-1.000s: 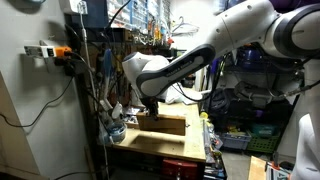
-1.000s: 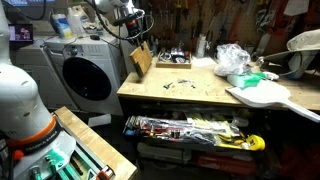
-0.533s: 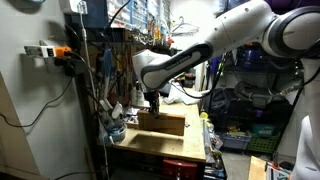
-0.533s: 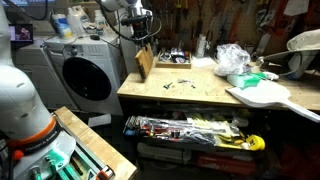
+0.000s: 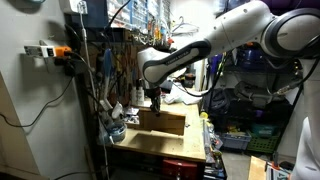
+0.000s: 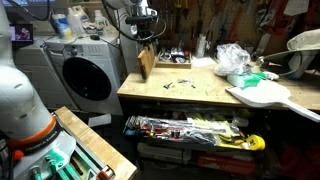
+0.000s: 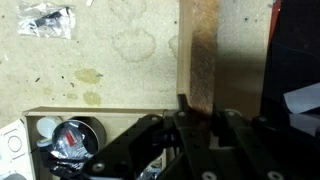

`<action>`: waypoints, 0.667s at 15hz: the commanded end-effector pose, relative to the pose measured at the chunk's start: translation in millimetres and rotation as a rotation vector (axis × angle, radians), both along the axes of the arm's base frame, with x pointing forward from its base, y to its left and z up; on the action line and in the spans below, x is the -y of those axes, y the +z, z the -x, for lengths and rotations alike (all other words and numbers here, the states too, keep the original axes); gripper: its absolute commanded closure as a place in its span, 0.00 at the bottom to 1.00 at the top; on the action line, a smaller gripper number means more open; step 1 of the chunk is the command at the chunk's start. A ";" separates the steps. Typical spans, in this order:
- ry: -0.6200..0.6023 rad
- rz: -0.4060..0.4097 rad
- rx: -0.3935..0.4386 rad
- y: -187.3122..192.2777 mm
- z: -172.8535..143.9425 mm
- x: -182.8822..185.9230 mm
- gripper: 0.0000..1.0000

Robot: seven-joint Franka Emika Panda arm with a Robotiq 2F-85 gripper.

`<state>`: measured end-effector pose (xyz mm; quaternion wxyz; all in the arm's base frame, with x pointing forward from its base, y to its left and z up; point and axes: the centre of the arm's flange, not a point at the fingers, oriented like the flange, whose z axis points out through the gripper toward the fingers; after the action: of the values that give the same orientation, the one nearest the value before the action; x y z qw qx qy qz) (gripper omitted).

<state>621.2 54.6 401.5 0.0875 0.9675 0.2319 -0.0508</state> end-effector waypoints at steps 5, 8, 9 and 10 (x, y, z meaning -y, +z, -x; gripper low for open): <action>-0.016 0.002 -0.009 -5.6 -9.7 7.1 0.77; -0.016 0.002 -0.010 -6.1 -10.1 7.1 0.94; -0.003 -0.009 -0.030 -3.8 -12.8 8.4 0.94; 0.004 -0.021 -0.042 -2.1 -16.3 10.5 0.94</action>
<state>631.3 47.8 394.7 0.0866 0.9687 0.2255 -0.0571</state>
